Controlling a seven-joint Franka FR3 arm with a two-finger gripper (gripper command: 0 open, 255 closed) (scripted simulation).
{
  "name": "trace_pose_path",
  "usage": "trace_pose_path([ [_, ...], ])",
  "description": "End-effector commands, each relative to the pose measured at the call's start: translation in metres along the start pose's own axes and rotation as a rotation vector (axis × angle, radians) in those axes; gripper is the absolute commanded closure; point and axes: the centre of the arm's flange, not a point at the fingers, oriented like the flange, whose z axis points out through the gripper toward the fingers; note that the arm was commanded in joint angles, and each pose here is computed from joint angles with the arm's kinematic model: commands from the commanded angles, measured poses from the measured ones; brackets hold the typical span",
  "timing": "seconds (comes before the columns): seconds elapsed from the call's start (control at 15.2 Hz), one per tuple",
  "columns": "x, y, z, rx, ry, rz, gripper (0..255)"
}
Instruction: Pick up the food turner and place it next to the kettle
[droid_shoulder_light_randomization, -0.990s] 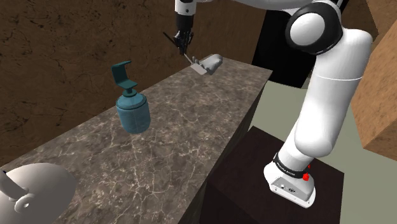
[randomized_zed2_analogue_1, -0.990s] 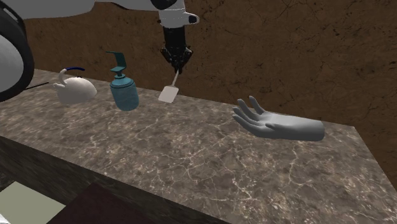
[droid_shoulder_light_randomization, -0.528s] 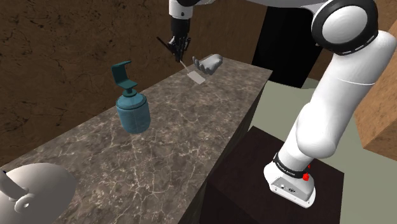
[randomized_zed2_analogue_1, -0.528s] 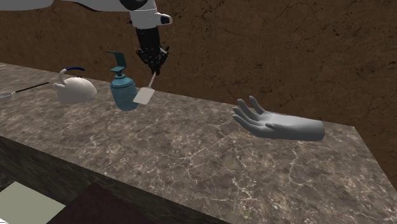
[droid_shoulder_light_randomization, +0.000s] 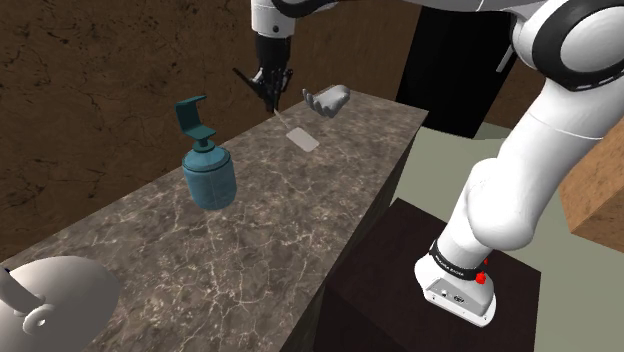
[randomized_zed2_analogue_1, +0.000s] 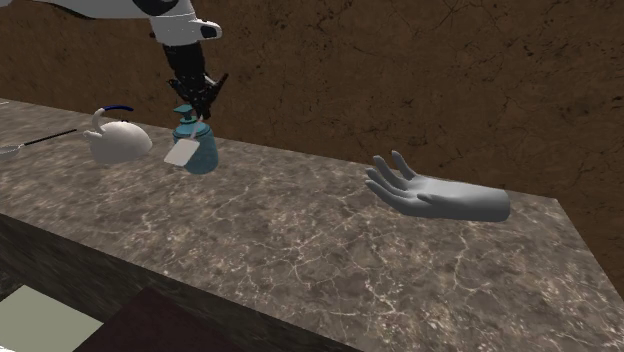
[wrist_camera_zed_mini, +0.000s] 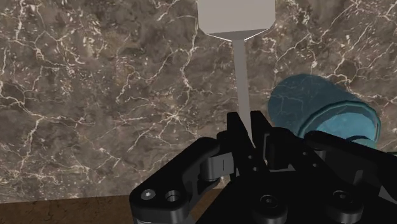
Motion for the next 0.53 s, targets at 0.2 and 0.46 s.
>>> trace_pose_path([
  [0.2, -0.028, -0.061, -0.003, 0.000, 0.000, 0.001, 255],
  [0.46, -0.050, -0.109, -0.004, 0.000, 0.000, 0.001, 255],
])
